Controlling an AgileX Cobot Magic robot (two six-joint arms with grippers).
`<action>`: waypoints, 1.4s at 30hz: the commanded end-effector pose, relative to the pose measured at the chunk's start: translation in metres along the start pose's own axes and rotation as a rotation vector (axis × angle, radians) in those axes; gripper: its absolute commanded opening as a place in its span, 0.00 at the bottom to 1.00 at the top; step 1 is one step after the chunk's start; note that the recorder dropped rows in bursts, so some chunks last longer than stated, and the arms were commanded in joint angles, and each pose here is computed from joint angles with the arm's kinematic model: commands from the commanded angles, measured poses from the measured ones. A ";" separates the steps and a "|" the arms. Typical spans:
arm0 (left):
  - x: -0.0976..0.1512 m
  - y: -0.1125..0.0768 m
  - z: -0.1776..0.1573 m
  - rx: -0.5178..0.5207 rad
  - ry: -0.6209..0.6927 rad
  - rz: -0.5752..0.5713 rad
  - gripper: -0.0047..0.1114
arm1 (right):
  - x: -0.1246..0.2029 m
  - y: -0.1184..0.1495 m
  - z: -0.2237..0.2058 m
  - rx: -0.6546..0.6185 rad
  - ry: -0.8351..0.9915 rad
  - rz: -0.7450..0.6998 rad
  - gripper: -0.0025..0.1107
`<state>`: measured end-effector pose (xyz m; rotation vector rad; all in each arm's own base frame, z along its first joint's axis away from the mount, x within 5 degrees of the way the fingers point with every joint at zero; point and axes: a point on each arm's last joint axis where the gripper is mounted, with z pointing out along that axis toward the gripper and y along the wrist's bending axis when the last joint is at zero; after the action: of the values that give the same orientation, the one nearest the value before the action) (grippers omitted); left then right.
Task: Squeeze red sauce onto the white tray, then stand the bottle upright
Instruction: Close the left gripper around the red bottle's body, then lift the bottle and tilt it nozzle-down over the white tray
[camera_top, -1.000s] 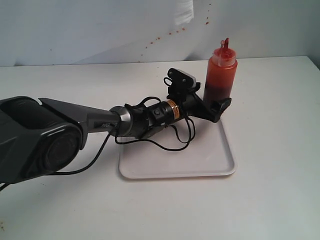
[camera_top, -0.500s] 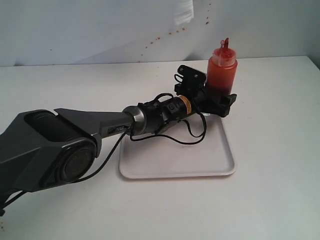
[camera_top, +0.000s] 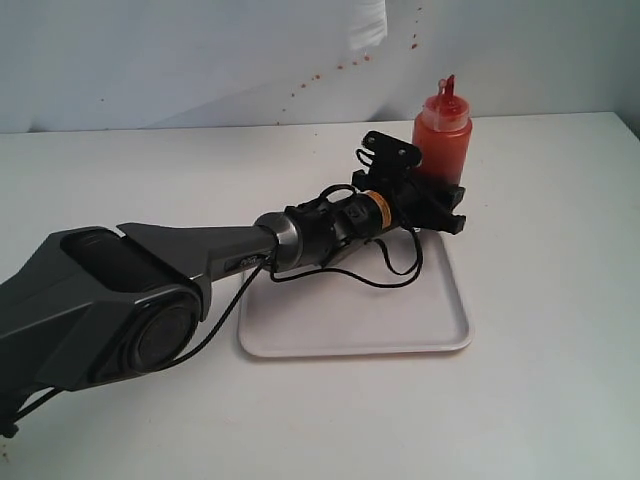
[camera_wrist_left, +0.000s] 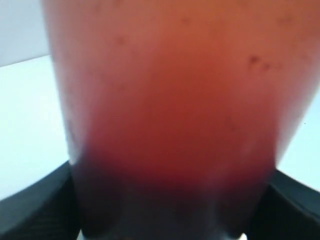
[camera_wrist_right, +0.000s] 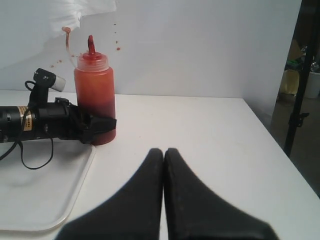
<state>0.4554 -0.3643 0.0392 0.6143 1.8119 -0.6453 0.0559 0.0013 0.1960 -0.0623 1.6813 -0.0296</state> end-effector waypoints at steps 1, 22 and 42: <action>-0.005 -0.002 0.000 0.003 -0.016 -0.011 0.14 | 0.001 0.000 0.000 -0.003 -0.001 0.005 0.02; -0.083 -0.001 -0.025 -0.047 -0.025 0.110 0.04 | 0.001 0.000 0.000 -0.003 -0.001 0.005 0.02; -0.162 0.009 -0.211 0.066 -0.181 0.177 0.04 | 0.001 0.000 0.000 -0.003 -0.001 0.005 0.02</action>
<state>0.3941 -0.2558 0.2216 0.6829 1.6856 -0.5778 0.0559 0.0013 0.1960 -0.0623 1.6813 -0.0296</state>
